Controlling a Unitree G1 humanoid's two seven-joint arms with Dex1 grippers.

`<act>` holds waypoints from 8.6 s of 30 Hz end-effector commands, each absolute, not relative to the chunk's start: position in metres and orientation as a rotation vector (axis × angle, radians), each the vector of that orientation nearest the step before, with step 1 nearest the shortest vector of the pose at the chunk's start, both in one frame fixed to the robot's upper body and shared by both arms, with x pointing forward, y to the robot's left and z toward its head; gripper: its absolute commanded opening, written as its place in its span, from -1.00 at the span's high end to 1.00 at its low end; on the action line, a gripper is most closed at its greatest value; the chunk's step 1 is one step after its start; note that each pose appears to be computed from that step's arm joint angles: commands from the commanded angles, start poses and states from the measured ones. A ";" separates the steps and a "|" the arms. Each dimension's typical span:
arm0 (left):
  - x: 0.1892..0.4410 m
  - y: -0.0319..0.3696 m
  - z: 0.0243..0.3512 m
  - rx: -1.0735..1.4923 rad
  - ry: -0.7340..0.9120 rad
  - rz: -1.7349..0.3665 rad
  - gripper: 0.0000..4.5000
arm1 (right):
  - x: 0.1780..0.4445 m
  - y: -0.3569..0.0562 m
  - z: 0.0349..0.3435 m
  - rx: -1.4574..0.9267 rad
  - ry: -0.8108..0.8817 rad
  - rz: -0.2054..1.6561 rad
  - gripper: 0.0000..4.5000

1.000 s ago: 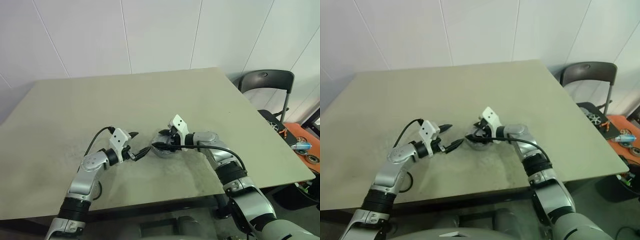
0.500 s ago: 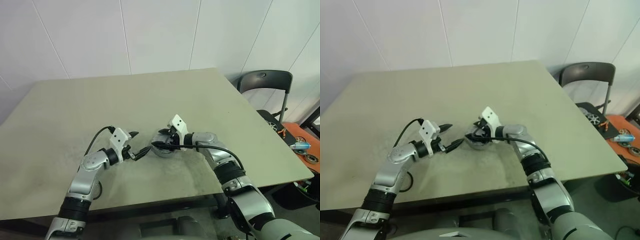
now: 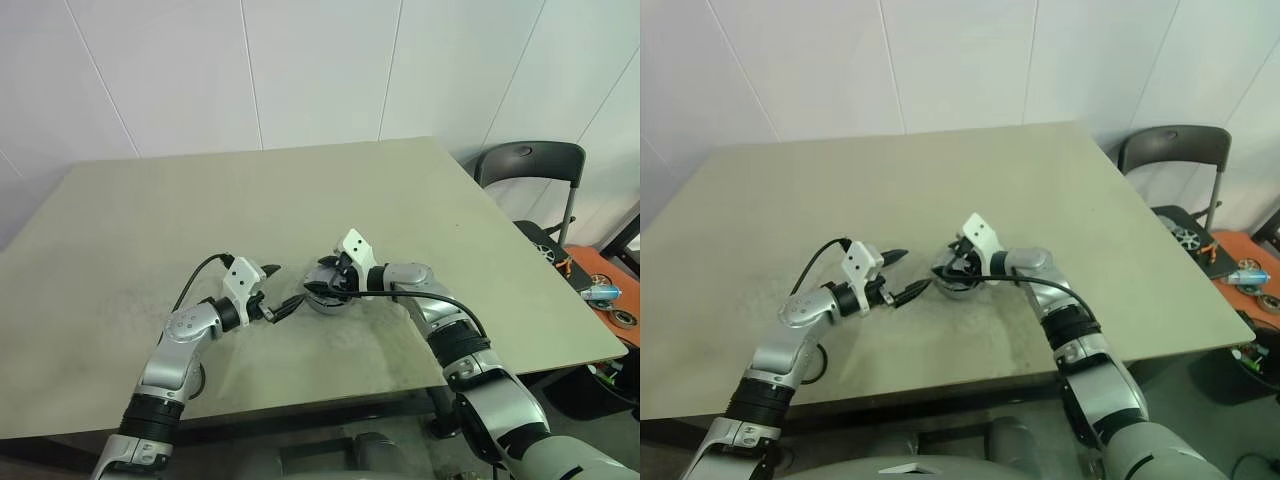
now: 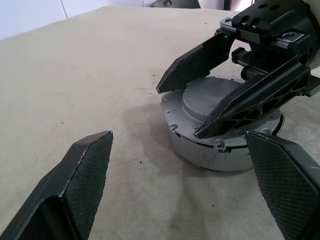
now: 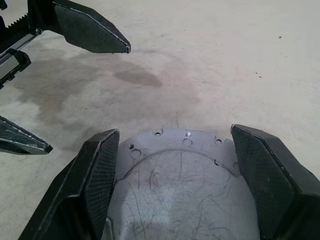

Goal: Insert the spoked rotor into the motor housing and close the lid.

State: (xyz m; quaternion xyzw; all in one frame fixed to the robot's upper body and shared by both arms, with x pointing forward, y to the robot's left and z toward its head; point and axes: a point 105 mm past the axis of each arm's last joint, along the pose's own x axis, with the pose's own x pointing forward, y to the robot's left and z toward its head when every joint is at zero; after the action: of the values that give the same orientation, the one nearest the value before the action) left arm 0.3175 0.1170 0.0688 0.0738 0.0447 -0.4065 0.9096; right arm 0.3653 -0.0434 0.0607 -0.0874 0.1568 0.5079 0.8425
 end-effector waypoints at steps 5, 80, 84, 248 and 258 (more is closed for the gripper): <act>0.320 0.118 0.077 0.167 0.058 -0.833 -1.00 | 0.331 -0.061 0.019 -0.261 0.563 1.177 -0.45; 0.323 0.065 0.026 0.124 0.382 -1.057 0.99 | 0.351 -0.062 0.035 -0.242 0.488 1.100 -0.45; 0.323 0.071 0.024 0.167 0.404 -1.059 0.99 | 0.350 -0.055 0.051 -0.156 0.455 1.134 -0.45; 0.358 0.113 0.078 0.108 0.090 -0.755 1.00 | 0.353 -0.061 0.088 -0.151 0.399 1.077 -0.54; 0.356 0.113 0.076 0.107 0.099 -0.760 1.00 | 0.361 -0.060 0.089 -0.186 0.363 1.028 -0.54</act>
State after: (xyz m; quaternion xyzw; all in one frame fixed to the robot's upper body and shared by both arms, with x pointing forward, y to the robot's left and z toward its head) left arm 0.3548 0.1150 0.0632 0.0447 0.0704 -0.3668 0.9266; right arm 0.3513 -0.0610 0.0731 -0.0767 0.2052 0.4980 0.8390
